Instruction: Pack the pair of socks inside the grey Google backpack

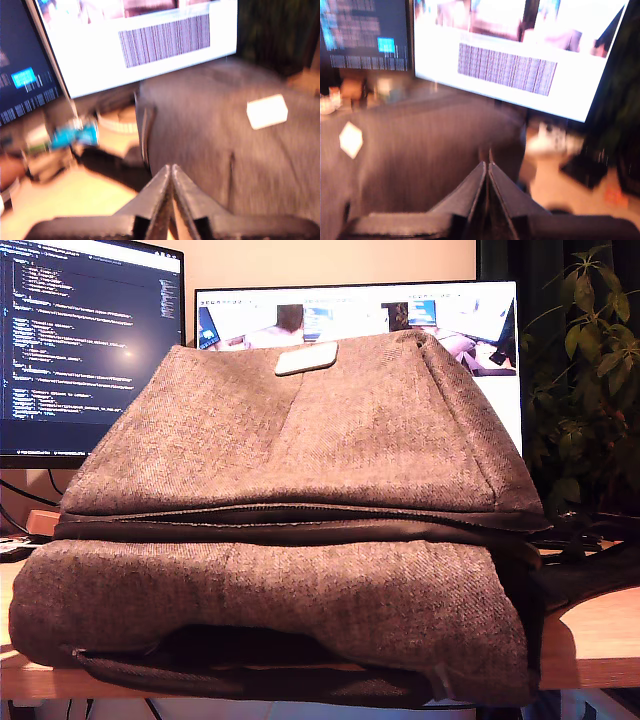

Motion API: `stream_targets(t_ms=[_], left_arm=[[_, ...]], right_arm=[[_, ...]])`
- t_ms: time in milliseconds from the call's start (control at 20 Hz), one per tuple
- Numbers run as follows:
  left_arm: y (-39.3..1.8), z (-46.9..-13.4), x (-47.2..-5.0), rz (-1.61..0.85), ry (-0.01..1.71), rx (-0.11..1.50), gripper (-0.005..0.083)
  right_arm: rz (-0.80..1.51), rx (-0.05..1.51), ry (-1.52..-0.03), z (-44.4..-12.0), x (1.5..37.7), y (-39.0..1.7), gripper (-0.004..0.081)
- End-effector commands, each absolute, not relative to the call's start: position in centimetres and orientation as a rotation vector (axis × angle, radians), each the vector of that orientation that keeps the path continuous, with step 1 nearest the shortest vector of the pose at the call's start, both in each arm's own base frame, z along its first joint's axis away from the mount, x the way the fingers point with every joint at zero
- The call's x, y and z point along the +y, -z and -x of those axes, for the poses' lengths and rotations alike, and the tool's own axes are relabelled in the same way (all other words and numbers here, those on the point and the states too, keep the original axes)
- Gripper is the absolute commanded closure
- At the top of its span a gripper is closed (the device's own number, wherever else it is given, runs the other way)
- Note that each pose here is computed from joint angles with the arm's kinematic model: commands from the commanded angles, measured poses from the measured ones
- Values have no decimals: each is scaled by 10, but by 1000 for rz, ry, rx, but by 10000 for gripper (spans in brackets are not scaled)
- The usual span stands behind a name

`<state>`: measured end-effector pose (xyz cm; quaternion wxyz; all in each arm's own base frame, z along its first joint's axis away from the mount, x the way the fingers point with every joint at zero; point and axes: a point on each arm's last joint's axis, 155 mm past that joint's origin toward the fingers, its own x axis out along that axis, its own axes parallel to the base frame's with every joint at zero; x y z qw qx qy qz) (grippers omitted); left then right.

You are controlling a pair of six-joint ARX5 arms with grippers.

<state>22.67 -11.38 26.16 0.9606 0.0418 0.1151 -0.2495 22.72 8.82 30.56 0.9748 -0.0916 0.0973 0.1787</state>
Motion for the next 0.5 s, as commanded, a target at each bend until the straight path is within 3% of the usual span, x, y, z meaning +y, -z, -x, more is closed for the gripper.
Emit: stream_targets(t_ms=[0,450], left_arm=[[-252,-226,-113,-92,504,266,795],[-214,-213,-108,-111,504,432,795]], right_arm=[[190,244,-361,-228,88,-293,782],[244,454,-370,-211,81,-243,782]])
